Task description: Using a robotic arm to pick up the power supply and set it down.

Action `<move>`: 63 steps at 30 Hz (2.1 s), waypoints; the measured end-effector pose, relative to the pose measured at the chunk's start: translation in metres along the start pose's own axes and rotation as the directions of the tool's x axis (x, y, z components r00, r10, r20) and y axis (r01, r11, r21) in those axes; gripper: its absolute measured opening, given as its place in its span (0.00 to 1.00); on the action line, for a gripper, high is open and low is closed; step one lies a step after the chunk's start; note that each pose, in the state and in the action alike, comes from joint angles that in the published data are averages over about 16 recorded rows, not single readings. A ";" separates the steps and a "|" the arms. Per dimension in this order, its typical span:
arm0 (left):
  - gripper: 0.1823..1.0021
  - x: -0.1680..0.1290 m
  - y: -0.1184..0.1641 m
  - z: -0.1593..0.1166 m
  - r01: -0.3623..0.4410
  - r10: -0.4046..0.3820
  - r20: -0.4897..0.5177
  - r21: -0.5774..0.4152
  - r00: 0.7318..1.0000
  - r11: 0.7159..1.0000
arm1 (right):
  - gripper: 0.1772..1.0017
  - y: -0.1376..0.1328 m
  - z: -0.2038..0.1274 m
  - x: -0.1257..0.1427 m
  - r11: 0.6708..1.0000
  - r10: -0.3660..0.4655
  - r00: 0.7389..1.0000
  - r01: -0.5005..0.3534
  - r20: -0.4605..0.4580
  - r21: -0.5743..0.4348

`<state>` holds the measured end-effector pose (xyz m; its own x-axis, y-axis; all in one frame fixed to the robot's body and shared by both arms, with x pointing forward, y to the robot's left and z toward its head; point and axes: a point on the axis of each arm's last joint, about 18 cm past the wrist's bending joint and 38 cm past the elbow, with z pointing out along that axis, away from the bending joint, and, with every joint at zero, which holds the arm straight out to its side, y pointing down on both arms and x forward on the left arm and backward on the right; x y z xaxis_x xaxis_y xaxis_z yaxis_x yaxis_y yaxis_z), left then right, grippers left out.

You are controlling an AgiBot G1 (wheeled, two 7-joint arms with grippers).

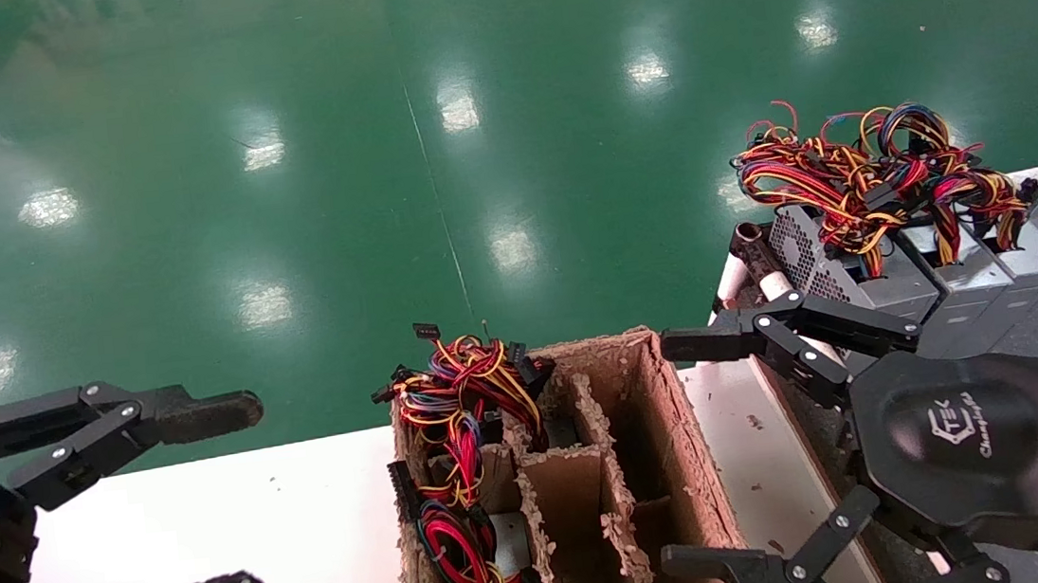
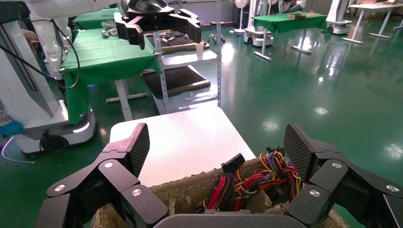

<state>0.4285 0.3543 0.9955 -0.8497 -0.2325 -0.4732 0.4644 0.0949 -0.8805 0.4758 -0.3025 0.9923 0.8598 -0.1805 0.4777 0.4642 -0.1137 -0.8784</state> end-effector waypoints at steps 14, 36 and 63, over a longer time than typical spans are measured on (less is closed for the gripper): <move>0.36 0.000 0.000 0.000 0.000 0.000 0.000 0.000 1.000 1.000 | 1.00 0.000 0.000 0.000 1.000 0.000 1.000 0.000 0.000 0.000; 0.03 0.000 0.000 0.000 0.000 0.000 0.000 0.000 1.000 1.000 | 1.00 0.055 0.036 0.010 0.980 0.135 0.991 -0.134 -0.002 -0.146; 0.39 0.000 0.000 0.000 0.000 0.000 0.000 0.000 1.000 1.000 | 0.96 0.146 0.153 0.022 0.892 0.293 0.953 -0.245 0.075 -0.379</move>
<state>0.4286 0.3544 0.9955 -0.8497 -0.2325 -0.4732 0.4645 0.0948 -0.8805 0.5950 -0.1739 0.8723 0.9715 -0.1322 0.1965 0.1229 -0.4278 -0.8955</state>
